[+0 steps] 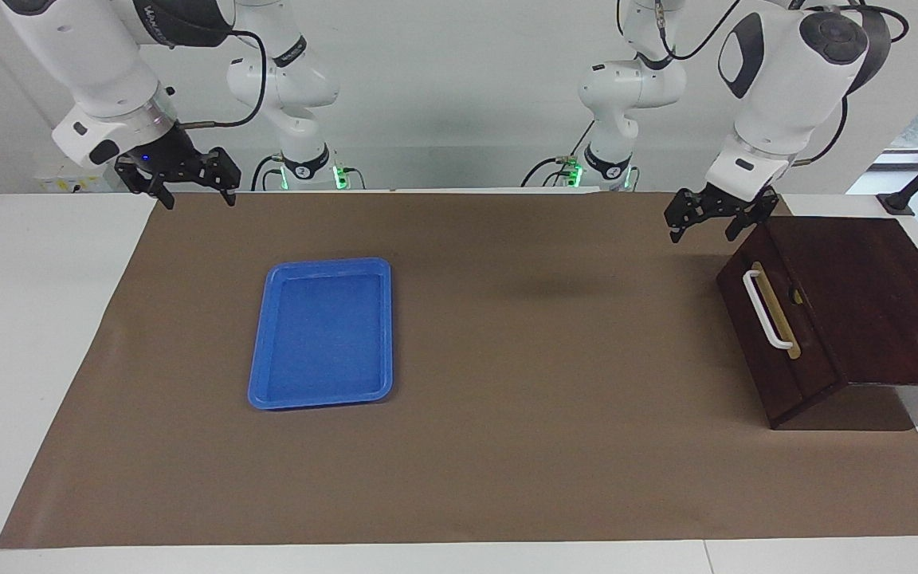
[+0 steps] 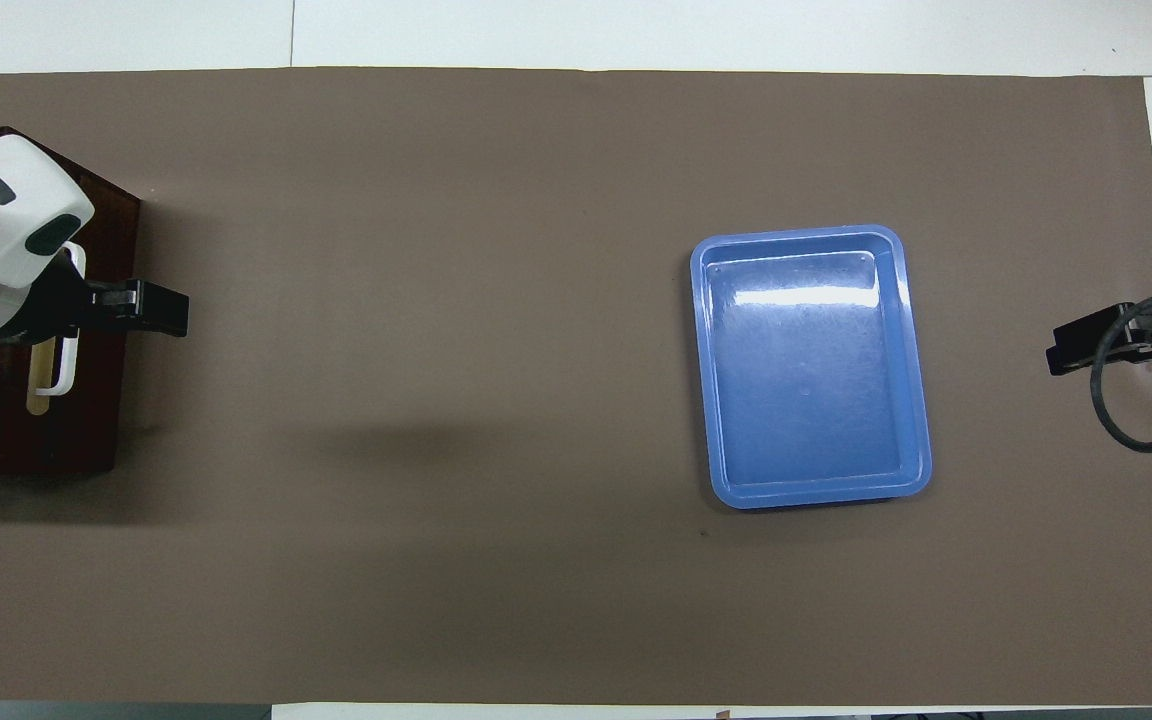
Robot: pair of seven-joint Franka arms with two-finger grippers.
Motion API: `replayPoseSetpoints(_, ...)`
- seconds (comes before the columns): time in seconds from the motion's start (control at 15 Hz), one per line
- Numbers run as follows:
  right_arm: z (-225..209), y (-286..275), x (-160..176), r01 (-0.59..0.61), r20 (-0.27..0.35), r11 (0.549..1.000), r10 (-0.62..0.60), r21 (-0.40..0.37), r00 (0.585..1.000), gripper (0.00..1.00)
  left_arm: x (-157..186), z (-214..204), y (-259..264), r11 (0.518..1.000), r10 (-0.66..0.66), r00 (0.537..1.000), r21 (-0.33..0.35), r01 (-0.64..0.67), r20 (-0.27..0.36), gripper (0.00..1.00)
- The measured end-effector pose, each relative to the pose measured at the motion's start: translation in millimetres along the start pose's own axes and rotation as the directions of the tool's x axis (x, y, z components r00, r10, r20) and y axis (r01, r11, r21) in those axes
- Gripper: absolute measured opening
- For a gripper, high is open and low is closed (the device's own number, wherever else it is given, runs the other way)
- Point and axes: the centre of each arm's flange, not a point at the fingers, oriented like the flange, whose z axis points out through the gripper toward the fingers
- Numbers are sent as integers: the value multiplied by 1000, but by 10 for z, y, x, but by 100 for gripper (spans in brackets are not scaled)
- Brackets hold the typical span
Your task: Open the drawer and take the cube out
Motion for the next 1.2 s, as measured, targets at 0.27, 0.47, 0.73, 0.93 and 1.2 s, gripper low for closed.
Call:
replayPoseSetpoints(0.27, 0, 0, 0, 0, 0, 1000, 0, 0, 1000, 100, 319, 663, -108, 993, 41, 999, 115, -40, 0, 100)
replayPoseSetpoints(0.47, -1, 0, 0, 0, 0, 1000, 0, 0, 1000, 100, 530, 1006, -258, 977, 78, 997, 202, -72, -17, 100)
replayPoseSetpoints(0.73, -1, 0, -1, 0, 0, 1000, 0, 0, 1000, 100, 631, 1145, -565, 965, 74, 996, 255, -62, -40, 100)
replayPoseSetpoints(0.93, -1, 0, -1, 0, 0, 1000, 0, 0, 1000, 100, 640, 1212, -758, 963, 59, 997, 265, -43, -52, 100)
replayPoseSetpoints(1.2, -2, -1, -2, 0, 0, 1000, 0, 0, 1000, 100, 577, 1414, -811, 965, 61, 997, 259, -48, -44, 100)
